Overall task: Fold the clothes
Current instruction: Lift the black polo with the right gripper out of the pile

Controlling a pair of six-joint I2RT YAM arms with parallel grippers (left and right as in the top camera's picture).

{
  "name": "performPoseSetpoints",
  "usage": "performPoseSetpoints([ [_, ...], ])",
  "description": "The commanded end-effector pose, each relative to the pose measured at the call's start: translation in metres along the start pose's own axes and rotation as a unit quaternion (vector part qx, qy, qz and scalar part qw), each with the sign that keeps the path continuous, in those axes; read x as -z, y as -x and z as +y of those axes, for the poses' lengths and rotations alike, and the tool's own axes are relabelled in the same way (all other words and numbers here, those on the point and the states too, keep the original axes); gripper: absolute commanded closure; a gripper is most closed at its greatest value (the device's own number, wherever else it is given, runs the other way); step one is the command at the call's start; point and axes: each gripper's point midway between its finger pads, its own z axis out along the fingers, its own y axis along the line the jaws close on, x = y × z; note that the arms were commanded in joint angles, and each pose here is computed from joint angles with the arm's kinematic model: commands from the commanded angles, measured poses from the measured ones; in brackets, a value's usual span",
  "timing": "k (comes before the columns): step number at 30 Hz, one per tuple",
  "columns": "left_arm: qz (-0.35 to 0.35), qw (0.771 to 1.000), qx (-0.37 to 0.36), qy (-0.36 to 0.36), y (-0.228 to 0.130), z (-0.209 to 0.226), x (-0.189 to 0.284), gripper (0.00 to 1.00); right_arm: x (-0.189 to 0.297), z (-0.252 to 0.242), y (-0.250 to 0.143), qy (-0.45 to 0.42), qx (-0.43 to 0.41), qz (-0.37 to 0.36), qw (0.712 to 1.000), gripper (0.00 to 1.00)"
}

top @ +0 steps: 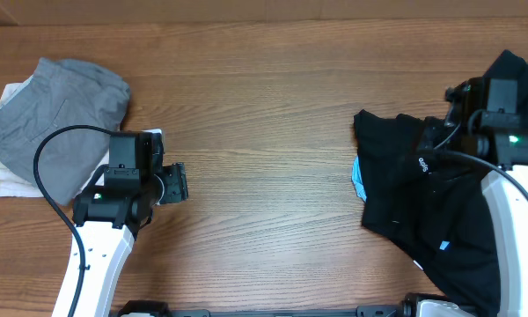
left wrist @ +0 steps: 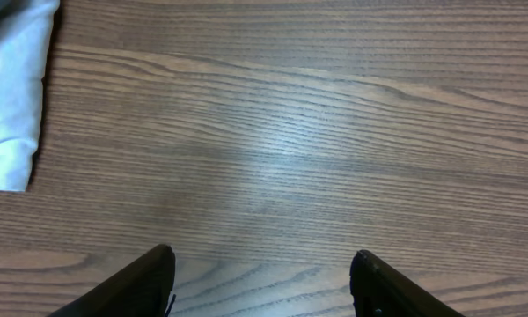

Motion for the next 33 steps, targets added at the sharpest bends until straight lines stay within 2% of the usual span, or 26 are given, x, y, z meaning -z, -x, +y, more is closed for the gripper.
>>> performPoseSetpoints([
  [1, -0.009, 1.0, 0.003, -0.003, 0.008, -0.001, 0.005, 0.32, -0.033, 0.013, -0.038, 0.032, 0.037, 0.062, 0.997, 0.59],
  [5, -0.009, 1.0, 0.003, -0.003, 0.008, -0.001, 0.005, 0.31, -0.071, 0.019, -0.069, 0.033, 0.062, 0.101, 0.992, 0.49],
  [9, -0.009, 1.0, 0.003, -0.003, 0.008, -0.001, 0.005, 0.31, -0.113, 0.021, -0.098, 0.025, 0.084, 0.139, 0.986, 0.5],
  [15, -0.009, 1.0, 0.003, -0.003, 0.008, -0.001, 0.005, 0.3, -0.153, -0.013, -0.108, -0.088, 0.032, 0.148, 0.985, 0.53],
  [26, -0.009, 1.0, 0.003, -0.003, 0.008, -0.001, 0.005, 0.3, -0.158, -0.01, -0.102, -0.083, 0.029, 0.136, 0.987, 0.71],
  [33, -0.01, 1.0, 0.003, -0.003, 0.008, -0.001, 0.005, 0.3, -0.157, -0.005, -0.093, -0.078, 0.03, 0.126, 0.989, 0.7],
])
